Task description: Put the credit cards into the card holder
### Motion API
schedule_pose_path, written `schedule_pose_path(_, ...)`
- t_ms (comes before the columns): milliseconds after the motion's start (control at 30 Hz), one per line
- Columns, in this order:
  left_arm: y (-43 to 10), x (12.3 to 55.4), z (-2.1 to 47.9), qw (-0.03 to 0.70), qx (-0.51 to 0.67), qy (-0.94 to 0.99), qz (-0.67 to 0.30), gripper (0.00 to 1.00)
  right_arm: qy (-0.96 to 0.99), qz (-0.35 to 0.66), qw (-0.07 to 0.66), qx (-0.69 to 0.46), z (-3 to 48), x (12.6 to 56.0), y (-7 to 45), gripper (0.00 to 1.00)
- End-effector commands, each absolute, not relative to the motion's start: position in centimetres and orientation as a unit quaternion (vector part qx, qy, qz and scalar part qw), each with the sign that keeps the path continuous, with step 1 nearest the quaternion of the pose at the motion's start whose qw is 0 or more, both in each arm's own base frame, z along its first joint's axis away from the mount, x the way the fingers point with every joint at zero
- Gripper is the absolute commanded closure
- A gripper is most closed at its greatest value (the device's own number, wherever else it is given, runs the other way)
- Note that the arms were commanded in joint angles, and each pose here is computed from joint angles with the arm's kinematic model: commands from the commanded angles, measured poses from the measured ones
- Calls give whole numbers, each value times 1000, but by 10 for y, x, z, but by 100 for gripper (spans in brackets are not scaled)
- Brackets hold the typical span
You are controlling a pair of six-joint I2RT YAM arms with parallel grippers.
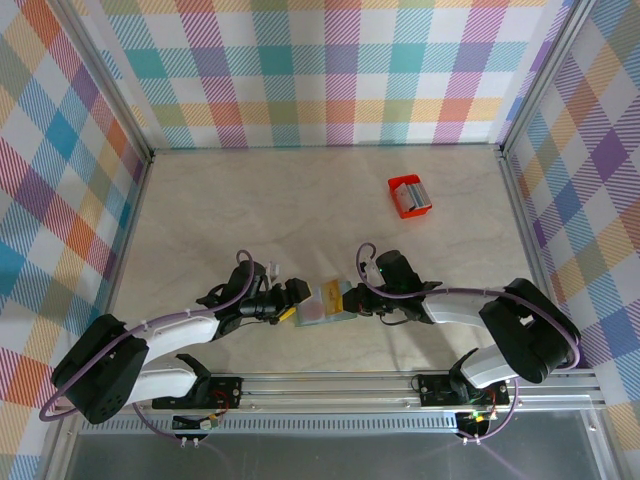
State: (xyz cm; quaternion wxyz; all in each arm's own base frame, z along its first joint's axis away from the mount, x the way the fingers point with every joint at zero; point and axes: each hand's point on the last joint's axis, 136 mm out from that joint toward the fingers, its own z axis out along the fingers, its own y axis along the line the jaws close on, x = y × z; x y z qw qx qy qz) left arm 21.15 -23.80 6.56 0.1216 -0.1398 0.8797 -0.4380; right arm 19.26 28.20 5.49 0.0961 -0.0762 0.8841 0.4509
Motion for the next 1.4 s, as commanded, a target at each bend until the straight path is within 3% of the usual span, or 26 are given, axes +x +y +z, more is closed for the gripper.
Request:
schedule_pose_path(0,-236,206,58,121,-133,886,-428,20,880,459,88,-83,52,189,286,100)
schedule_pose_path(467,-235,207,50,121,-135,888,-423,20,891,445,63,-60,32,186,289,100)
schedule_pose_path(867,-232,203,37,114,-138,892,-415,20,930,357,71,-50,20,180,280,100)
schedule_pose_path(1367,-234,202,36,110,-136,892,-418,20,934,347,70,-46,18,183,294,100)
